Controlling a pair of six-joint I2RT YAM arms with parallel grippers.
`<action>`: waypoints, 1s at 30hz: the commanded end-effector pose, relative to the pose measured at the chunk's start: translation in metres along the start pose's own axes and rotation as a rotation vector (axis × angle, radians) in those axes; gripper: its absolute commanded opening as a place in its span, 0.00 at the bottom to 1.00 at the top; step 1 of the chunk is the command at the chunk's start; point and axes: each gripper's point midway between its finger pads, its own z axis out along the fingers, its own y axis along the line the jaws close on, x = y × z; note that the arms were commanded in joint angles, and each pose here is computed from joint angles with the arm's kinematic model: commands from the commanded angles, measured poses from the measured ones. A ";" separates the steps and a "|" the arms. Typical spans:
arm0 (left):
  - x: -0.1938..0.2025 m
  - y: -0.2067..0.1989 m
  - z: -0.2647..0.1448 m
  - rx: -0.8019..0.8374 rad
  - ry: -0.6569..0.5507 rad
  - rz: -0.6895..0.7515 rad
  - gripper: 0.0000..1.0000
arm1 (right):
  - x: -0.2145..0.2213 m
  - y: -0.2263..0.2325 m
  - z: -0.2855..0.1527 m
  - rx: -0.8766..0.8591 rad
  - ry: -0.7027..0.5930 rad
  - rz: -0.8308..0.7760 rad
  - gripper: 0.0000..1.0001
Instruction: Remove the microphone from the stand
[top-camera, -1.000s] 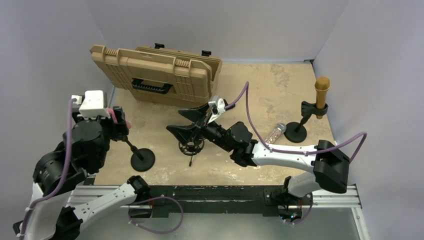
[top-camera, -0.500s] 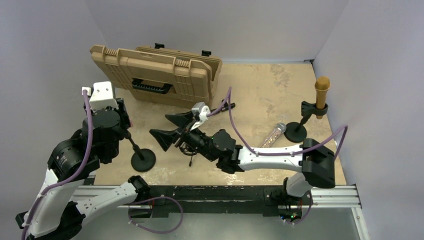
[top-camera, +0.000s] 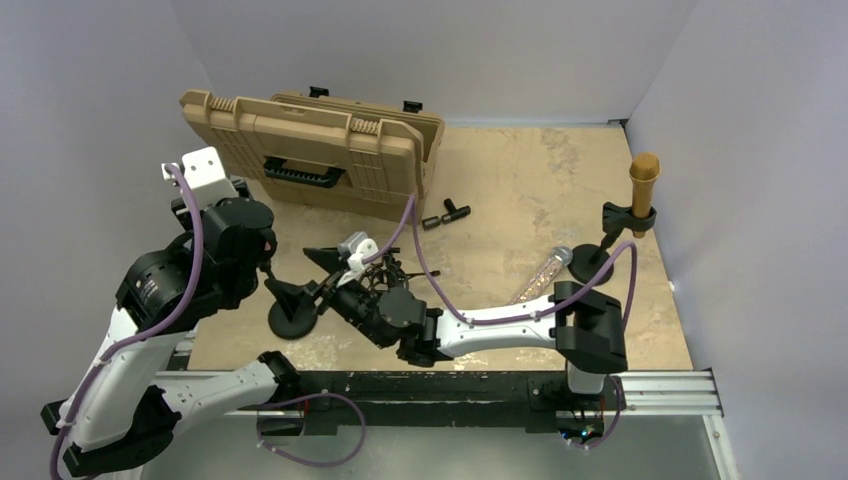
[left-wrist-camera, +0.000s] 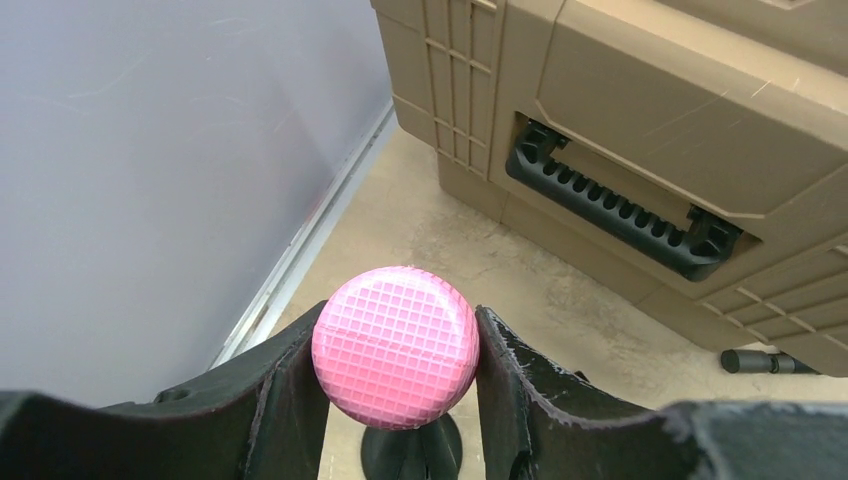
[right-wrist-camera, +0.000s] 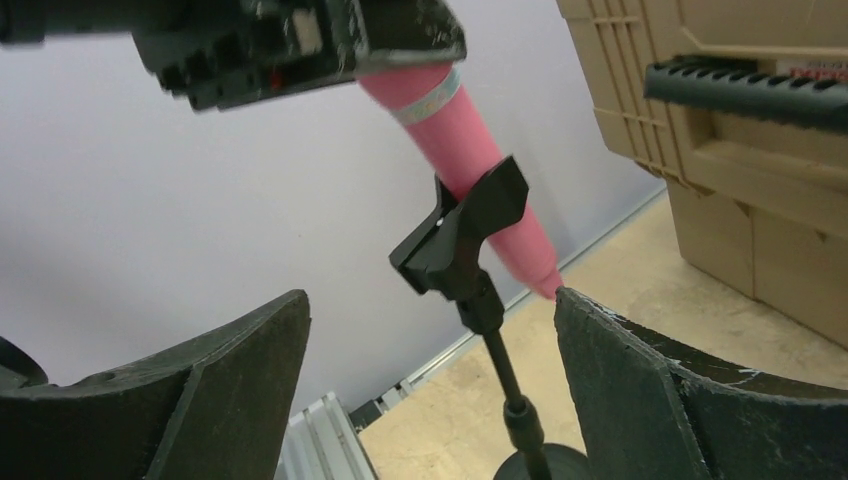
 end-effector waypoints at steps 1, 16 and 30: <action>-0.016 -0.010 -0.002 0.007 -0.014 -0.162 0.00 | -0.012 0.014 0.002 0.041 -0.074 0.024 0.90; 0.006 -0.011 -0.006 0.018 0.065 -0.263 0.00 | 0.016 0.002 0.025 0.215 -0.149 -0.026 0.88; 0.002 -0.014 -0.005 0.033 0.044 -0.249 0.00 | 0.017 0.003 0.043 0.217 -0.208 -0.175 0.75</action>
